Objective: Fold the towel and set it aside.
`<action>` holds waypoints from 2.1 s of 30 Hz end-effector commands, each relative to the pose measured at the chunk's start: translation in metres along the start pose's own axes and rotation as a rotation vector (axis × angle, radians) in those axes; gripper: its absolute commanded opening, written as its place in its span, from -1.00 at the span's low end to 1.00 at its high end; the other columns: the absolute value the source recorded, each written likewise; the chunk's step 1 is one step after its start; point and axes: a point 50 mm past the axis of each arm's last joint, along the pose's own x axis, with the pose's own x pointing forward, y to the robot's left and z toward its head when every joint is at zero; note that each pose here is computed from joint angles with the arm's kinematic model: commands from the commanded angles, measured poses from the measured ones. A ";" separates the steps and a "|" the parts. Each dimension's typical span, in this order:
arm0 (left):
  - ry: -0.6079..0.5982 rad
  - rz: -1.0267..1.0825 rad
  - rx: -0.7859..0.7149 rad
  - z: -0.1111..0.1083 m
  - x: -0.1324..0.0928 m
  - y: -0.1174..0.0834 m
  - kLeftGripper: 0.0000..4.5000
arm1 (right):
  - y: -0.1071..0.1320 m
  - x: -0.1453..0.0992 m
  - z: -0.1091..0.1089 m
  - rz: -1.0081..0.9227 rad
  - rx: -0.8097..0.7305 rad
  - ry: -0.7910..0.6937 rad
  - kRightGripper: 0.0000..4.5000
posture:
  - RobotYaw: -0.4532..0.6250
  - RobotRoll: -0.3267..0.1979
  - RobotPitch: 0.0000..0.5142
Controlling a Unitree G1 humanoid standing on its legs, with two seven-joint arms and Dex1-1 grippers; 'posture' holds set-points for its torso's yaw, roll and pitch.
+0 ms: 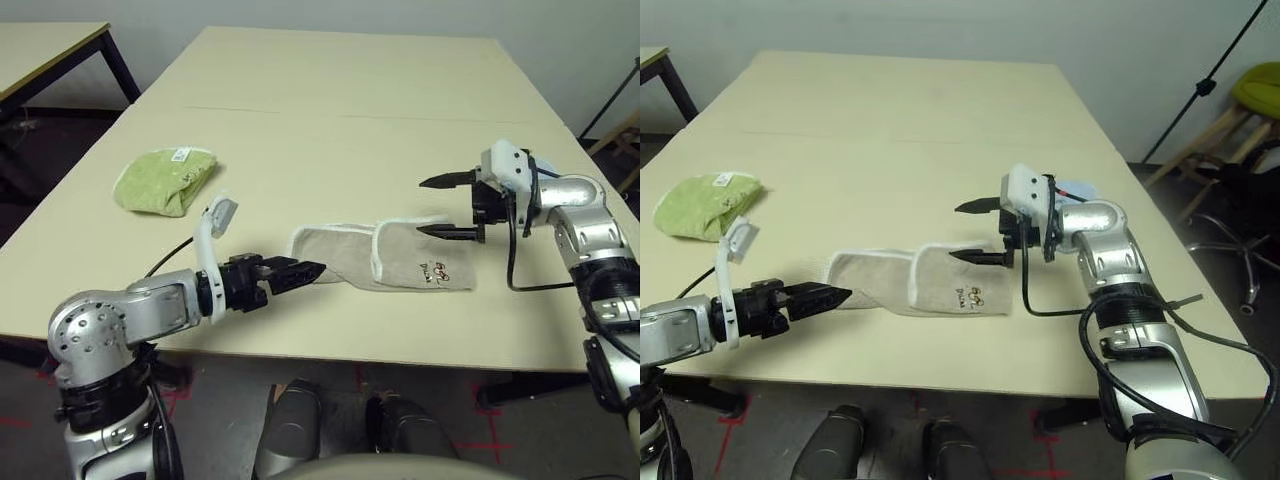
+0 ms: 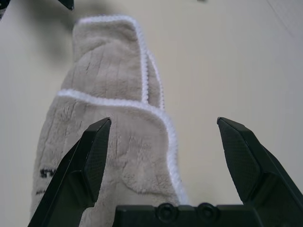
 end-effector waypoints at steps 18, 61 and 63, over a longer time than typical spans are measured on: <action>0.020 0.226 -0.276 -0.015 0.037 0.000 0.99 | -0.004 -0.008 0.013 0.109 0.032 -0.033 1.00 | 0.23 0.25 -0.44; -0.172 0.374 -0.302 0.000 0.032 0.034 -1.00 | 0.012 -0.046 0.017 0.197 0.175 0.093 1.00 | 0.21 0.25 -0.37; -0.183 0.390 -0.293 0.003 0.024 0.038 -1.00 | 0.012 -0.045 0.016 0.198 0.177 0.093 1.00 | 0.21 0.25 -0.38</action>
